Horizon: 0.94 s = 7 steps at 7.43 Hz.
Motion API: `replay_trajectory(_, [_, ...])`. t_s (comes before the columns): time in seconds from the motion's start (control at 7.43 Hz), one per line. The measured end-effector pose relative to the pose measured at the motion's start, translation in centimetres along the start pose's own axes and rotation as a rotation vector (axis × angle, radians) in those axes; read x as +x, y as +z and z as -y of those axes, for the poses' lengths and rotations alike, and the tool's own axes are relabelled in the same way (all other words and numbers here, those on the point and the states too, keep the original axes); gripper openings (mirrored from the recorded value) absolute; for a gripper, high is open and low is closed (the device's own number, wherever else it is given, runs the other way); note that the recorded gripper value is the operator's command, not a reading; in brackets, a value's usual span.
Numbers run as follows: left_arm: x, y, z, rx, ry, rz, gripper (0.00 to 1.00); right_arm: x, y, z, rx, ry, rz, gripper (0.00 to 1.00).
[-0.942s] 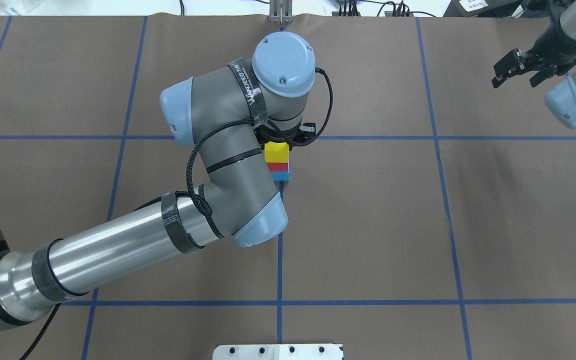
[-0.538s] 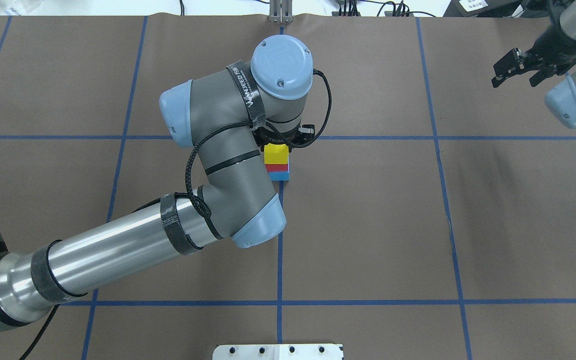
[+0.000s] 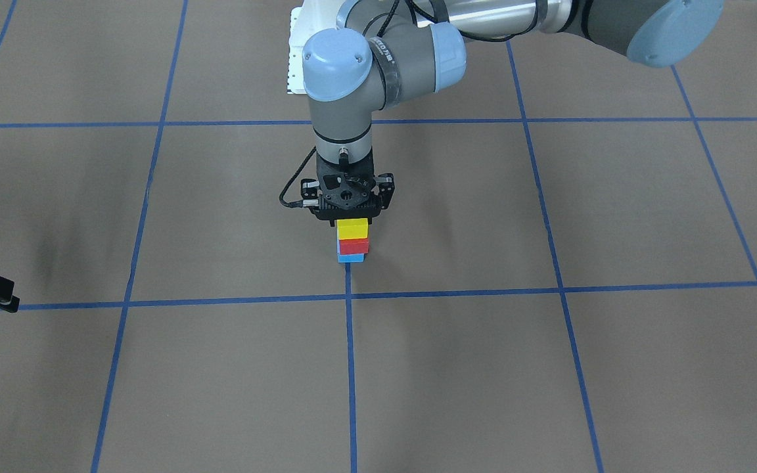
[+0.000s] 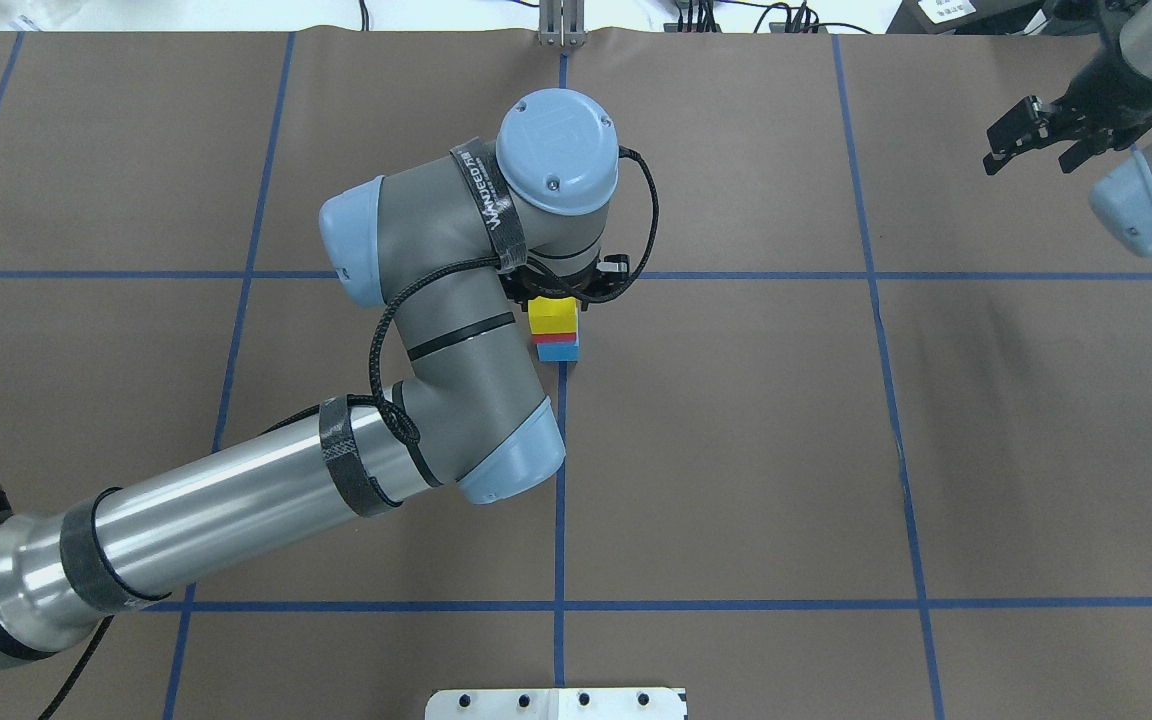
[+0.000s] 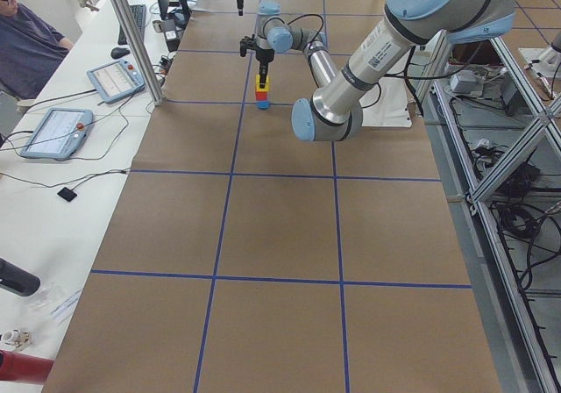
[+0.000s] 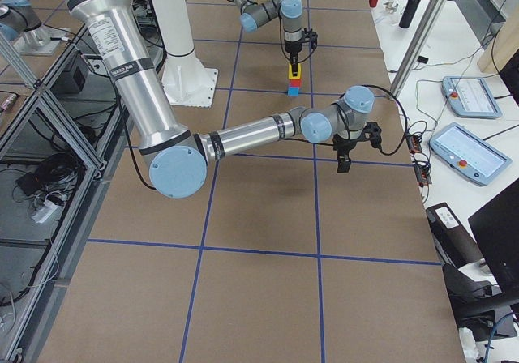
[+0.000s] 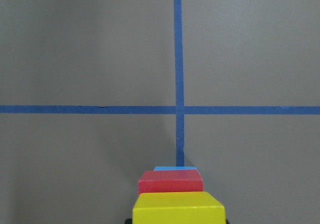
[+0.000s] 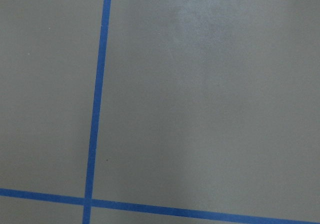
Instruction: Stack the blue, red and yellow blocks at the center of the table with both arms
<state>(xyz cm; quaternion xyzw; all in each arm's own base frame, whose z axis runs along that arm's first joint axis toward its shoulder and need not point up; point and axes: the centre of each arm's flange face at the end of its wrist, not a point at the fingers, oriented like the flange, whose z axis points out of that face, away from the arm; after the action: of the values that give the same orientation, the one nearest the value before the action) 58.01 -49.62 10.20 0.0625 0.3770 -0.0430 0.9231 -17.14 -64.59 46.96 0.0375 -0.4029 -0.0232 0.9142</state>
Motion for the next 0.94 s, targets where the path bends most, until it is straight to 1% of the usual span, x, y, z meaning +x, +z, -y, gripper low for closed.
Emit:
replay_trajectory(0.4, [0.0,-0.3,0.1,0.002,0.001,-0.006,1.0,0.2,-0.3,0.1,0.004,0.002,0.0,0.99])
replay_trajectory(0.54, [-0.1,-1.2,0.4,0.009,0.0,-0.018,1.0,0.2,-0.4,0.2,0.006,0.002,0.0,0.99])
replay_trajectory(0.67, [-0.8,-3.5,1.6,0.008,-0.01,-0.046,1.0,0.3,-0.6,0.2,0.01,0.002,0.001,0.99])
replay_trajectory(0.81, [-3.0,-6.5,3.5,-0.01,-0.021,-0.078,1.0,0.5,-0.7,0.2,0.013,0.001,-0.002,0.99])
replay_trajectory(0.94, [-7.3,-9.1,4.6,-0.016,-0.014,-0.1,1.0,0.6,-0.9,0.2,0.021,-0.002,-0.005,0.99])
